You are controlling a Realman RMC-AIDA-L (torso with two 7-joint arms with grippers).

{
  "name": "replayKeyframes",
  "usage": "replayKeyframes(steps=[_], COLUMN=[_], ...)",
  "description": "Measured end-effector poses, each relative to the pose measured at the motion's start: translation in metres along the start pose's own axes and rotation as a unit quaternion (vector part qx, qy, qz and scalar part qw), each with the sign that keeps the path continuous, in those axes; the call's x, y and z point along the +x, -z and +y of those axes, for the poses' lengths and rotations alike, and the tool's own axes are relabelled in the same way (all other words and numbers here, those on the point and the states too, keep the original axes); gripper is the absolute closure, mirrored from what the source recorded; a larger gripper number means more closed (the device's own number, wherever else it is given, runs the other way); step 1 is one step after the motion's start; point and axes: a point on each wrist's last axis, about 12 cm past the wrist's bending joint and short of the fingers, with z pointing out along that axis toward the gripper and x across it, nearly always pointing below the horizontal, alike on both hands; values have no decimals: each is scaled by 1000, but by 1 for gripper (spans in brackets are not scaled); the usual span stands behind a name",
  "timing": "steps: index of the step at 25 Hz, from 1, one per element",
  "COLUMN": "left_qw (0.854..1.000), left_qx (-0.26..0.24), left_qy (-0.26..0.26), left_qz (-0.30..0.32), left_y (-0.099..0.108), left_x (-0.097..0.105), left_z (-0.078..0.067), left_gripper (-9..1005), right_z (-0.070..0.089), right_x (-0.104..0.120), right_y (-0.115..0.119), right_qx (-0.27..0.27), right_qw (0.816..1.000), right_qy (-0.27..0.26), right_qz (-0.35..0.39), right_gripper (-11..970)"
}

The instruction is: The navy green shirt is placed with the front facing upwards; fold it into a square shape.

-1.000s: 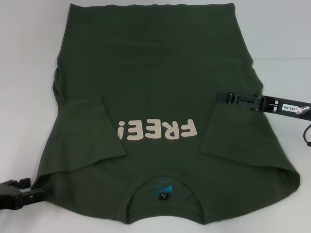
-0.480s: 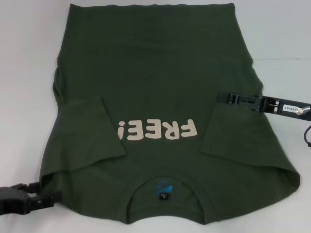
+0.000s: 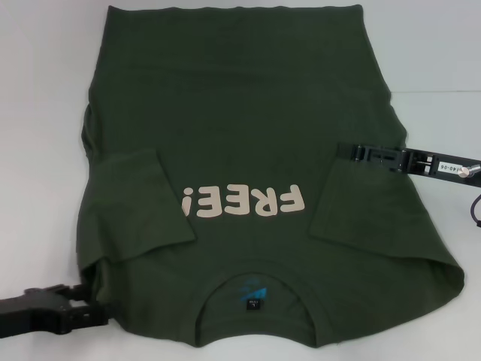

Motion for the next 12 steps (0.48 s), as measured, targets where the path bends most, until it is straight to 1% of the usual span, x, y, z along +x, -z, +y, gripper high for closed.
replayKeyframes(steps=[4,12], left_qw=[1000,1000], left_qx=[11,16], left_qy=[-5,-10], left_qz=[4,4], left_y=[-8,-11], left_x=[-4,-9], left_z=[-2,-3], left_gripper=[62,77], right_z=[0,-2], right_x=[0,2], right_y=[0,4], right_qx=[0,4], right_qw=[1000,1000], right_qy=[0,-5], right_qz=[0,-4], right_gripper=[43,42])
